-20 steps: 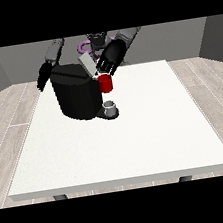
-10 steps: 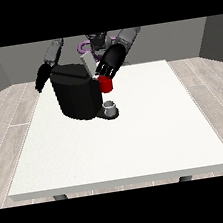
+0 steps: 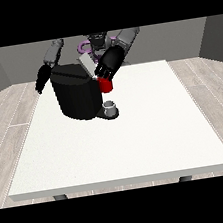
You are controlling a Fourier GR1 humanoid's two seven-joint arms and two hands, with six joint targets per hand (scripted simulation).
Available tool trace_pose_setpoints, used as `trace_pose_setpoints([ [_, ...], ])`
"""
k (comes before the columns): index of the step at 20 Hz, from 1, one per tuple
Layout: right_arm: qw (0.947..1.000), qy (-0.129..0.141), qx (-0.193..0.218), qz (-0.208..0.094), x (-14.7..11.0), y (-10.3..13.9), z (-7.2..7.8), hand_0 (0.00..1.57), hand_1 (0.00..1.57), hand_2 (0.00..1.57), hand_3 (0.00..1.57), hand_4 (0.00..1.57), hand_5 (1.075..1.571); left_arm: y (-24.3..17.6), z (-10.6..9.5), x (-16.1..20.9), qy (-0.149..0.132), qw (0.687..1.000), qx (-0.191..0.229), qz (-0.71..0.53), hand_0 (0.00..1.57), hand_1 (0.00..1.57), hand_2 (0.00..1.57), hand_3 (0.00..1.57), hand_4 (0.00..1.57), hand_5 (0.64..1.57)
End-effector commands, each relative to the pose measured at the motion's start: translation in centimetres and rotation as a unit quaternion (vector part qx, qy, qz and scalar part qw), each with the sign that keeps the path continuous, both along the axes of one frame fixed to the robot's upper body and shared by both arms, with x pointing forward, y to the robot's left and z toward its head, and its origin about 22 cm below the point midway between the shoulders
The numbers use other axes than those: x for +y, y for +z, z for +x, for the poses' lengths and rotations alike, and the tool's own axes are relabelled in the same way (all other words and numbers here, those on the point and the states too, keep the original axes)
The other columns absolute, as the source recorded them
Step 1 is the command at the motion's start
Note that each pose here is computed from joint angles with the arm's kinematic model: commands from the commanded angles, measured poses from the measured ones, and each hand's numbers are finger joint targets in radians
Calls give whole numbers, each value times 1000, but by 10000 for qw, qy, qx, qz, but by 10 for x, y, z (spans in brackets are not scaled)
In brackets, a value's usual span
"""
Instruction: Insert the coffee pod into the coffee machine and close the lid
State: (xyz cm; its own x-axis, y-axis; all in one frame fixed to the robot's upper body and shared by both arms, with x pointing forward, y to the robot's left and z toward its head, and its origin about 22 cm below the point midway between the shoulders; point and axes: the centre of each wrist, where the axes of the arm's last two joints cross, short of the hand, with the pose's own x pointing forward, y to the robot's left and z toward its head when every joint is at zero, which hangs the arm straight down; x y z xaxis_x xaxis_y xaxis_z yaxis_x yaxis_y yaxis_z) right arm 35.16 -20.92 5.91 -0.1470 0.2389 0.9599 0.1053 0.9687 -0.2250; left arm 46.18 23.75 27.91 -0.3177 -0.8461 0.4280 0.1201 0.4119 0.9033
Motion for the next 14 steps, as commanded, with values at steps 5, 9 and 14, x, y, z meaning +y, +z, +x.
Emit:
trace_pose_setpoints([
  [5, 9999, 113, -62, -109, 5, 0, -4, 0, 0, 0, 0, 145, 1571, 1, -1, 14, 179, 9992, -353, 75, 1269, 1269, 1275, 1176, 171, 1571],
  [9, 9999, -65, -61, 64, 10, 2, 0, 0, 0, 0, 0, 0, 1571, 3, -1, 7, 30, 9976, -324, 617, 1212, 1212, 1225, 1100, 0, 1571],
  [14, 9999, 155, 72, -10, 12, 10, -7, 0, 0, 0, 0, 0, 1571, -18, 0, 25, 406, 9963, -401, 636, 1173, 1173, 1170, 1017, 0, 1571],
])
